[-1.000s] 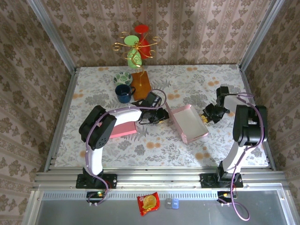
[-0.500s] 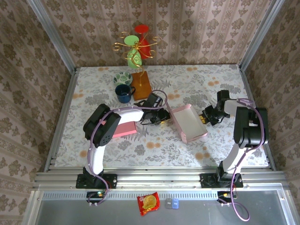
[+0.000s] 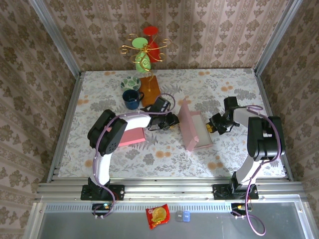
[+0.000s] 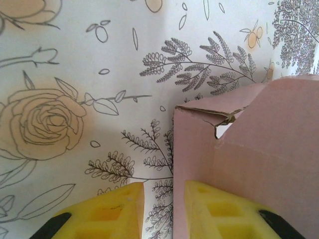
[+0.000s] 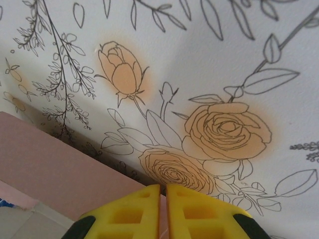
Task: Fold the paper box
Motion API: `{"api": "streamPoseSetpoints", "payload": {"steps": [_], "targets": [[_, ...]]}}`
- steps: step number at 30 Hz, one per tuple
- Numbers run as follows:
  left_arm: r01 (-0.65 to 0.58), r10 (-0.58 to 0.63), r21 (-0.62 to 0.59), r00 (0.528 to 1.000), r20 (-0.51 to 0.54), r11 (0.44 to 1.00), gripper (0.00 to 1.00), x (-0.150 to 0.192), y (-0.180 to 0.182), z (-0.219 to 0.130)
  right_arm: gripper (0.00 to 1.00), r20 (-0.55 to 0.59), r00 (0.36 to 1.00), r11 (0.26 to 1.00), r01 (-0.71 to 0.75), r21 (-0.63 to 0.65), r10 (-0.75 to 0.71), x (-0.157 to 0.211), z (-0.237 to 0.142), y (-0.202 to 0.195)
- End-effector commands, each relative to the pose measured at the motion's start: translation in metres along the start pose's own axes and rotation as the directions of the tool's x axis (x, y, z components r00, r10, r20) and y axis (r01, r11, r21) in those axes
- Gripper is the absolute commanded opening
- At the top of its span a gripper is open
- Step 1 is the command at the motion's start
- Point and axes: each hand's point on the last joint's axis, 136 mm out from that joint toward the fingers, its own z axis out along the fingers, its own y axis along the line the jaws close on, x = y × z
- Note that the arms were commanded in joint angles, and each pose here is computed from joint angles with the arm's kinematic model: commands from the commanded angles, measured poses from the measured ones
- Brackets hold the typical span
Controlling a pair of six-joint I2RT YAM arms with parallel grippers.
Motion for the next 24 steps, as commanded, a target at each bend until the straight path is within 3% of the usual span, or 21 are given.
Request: {"api": "streamPoseSetpoints", "payload": {"steps": [1, 13, 24], "targets": [[-0.001, 0.001, 0.043, 1.000, -0.007, 0.999, 0.28, -0.003, -0.010, 0.004, 0.13, -0.031, 1.000, 1.000, -0.002, -0.026, 0.001, 0.017, -0.001, 0.006], [-0.001, 0.001, 0.069, 1.000, -0.007, 0.998, 0.28, -0.016, -0.015, 0.002, 0.14, -0.011, 0.996, 0.996, -0.089, -0.019, 0.089, 0.044, 0.007, -0.006], [-0.066, 0.071, 0.080, 0.996, -0.059, 0.995, 0.28, -0.030, -0.030, 0.014, 0.16, -0.010, 0.980, 0.979, -0.201, -0.026, 0.201, 0.087, 0.014, -0.010]]}}
